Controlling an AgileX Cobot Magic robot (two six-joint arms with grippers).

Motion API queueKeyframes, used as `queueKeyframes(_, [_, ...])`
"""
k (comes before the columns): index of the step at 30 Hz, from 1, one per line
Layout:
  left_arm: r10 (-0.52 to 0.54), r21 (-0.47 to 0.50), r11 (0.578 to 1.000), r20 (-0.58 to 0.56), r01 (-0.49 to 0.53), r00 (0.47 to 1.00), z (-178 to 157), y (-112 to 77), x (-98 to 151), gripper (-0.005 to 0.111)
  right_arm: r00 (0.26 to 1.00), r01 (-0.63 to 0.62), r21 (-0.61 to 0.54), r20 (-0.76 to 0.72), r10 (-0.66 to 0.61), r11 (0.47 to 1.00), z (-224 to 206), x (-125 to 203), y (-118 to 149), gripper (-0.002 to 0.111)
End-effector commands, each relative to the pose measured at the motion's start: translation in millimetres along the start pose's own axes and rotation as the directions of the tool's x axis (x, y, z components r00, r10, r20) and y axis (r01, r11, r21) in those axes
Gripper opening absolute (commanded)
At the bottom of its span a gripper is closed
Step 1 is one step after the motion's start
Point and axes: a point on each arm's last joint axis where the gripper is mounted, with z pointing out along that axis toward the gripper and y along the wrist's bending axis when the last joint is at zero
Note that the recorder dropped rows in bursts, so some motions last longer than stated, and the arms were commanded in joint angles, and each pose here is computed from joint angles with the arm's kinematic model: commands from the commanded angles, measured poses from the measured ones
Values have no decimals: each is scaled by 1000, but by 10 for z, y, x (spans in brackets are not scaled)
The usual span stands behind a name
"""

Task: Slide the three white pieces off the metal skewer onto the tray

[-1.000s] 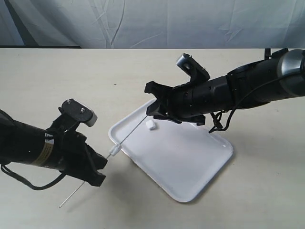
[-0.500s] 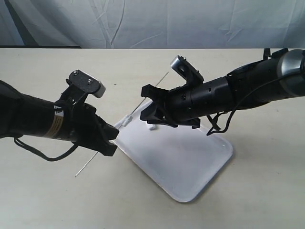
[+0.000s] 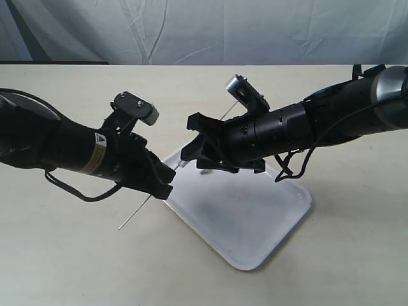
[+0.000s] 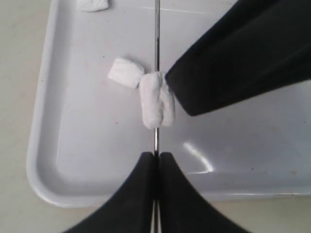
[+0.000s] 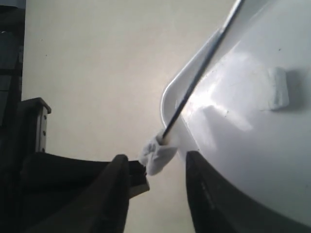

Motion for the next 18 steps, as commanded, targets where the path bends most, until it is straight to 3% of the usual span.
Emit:
queueKeyframes(1, [3, 19, 1000, 15, -3, 1000, 13, -5, -67, 0, 1000, -5, 8, 12, 5, 1000, -1, -23, -16, 38])
queueKeyframes(9, [-1, 40, 999, 11, 1, 1000, 31, -15, -64, 0, 999, -20, 8, 25, 20, 1000, -2, -35, -17, 37])
queueKeyframes(15, [4, 64, 998, 22, -5, 1000, 30, -37, -73, 0, 999, -22, 7, 26, 22, 1000, -2, -36, -16, 23])
queueKeyframes(18, [4, 70, 998, 22, -5, 1000, 30, -42, -73, 0, 999, -22, 15, 31, 22, 1000, -2, -41, -23, 22])
